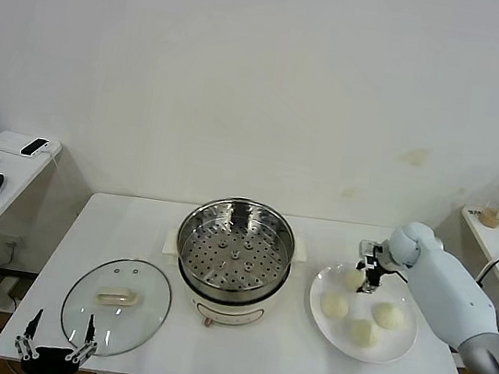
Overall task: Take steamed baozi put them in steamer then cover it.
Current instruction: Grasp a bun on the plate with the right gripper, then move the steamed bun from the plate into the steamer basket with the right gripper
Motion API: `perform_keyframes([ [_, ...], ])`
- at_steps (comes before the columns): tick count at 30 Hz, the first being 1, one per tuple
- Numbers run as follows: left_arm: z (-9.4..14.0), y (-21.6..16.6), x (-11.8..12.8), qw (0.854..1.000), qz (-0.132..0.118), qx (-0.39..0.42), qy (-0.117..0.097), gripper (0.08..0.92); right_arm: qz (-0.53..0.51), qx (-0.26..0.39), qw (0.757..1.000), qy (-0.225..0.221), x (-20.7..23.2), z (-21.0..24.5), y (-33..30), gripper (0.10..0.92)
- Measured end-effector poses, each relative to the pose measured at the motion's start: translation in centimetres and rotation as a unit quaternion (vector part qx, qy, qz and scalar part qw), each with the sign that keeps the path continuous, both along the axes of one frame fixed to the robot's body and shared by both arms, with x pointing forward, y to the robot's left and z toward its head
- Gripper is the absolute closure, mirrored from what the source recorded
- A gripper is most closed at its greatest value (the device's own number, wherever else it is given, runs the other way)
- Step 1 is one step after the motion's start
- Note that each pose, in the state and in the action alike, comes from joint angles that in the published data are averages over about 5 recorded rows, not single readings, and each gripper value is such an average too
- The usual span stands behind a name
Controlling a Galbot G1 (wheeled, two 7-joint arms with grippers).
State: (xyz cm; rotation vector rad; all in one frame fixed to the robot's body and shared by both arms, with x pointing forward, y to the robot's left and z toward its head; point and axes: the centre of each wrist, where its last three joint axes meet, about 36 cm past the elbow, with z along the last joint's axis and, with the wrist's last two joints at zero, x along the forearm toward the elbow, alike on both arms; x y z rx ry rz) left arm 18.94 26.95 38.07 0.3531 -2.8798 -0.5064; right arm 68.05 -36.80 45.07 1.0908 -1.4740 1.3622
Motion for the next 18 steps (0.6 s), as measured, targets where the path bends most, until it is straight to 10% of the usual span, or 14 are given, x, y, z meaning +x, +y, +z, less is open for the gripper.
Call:
perform_keyframes([
  [18,0.0,-0.3,-0.1,1.0,-0.007,-0.004,0.0,0.177,0.057,0.024,0.997,-0.038,-1.1,10.0,1.0,0.428],
])
